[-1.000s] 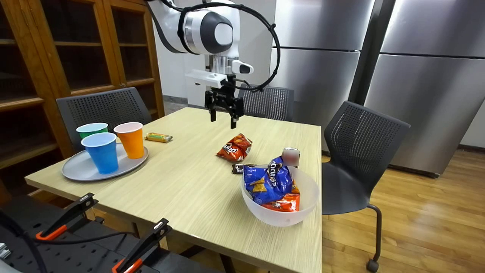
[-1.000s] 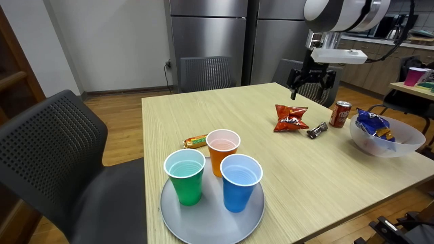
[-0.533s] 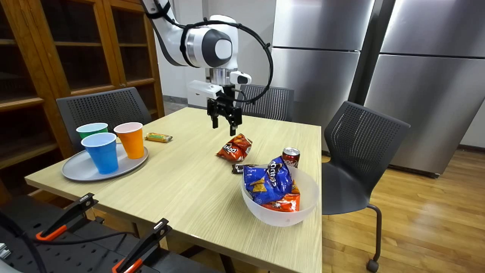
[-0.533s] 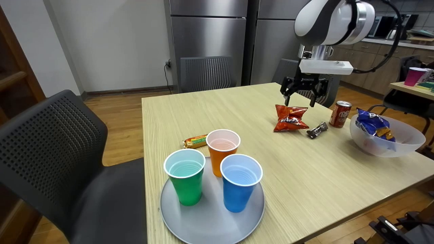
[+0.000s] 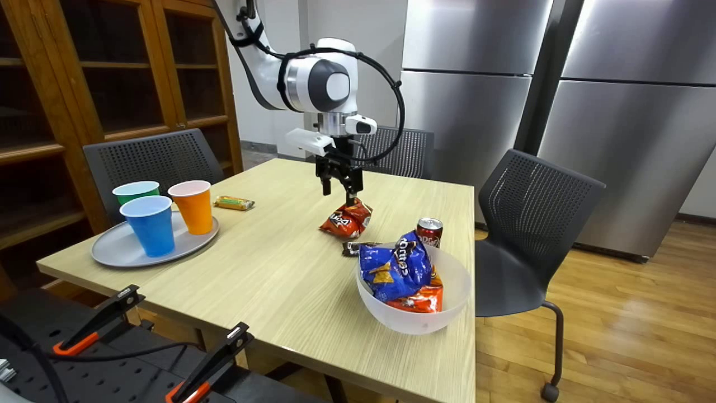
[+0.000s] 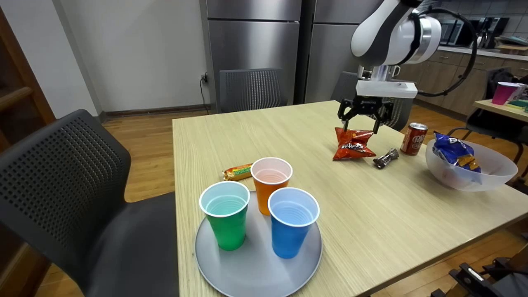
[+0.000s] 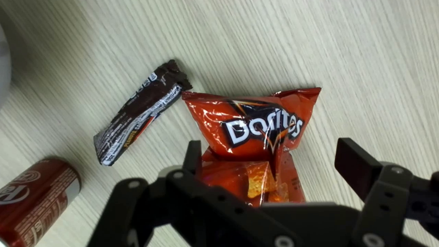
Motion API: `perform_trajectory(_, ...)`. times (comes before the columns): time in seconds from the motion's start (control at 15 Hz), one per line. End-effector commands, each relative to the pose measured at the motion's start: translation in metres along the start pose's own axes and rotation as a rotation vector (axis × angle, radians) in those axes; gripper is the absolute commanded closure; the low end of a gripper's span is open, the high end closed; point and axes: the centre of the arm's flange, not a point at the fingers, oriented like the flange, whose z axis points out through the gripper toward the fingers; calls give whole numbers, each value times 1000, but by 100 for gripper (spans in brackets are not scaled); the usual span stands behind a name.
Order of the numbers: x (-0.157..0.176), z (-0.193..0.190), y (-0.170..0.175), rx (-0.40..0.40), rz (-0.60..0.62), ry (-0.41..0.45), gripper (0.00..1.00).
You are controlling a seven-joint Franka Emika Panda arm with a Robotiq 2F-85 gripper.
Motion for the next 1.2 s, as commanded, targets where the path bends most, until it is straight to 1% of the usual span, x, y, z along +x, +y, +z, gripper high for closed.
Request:
perform_trajectory(0.0, 19, 11, -9, -8, 38, -3, 0)
perform_trajectory(0.6, 32, 30, -16, -10, 50, -9, 0)
perform_trajectory(0.67, 33, 30, -16, -8, 52, -8, 25)
perform_trajectory(0.73, 34, 31, -16, -8, 51, -7, 28)
perform_trajectory(0.8, 34, 31, -16, -9, 51, -6, 34)
perform_trajectory(0.87, 34, 31, -16, -9, 51, -5, 44)
perform_trajectory(1.13, 34, 31, -15, -12, 54, -6, 75)
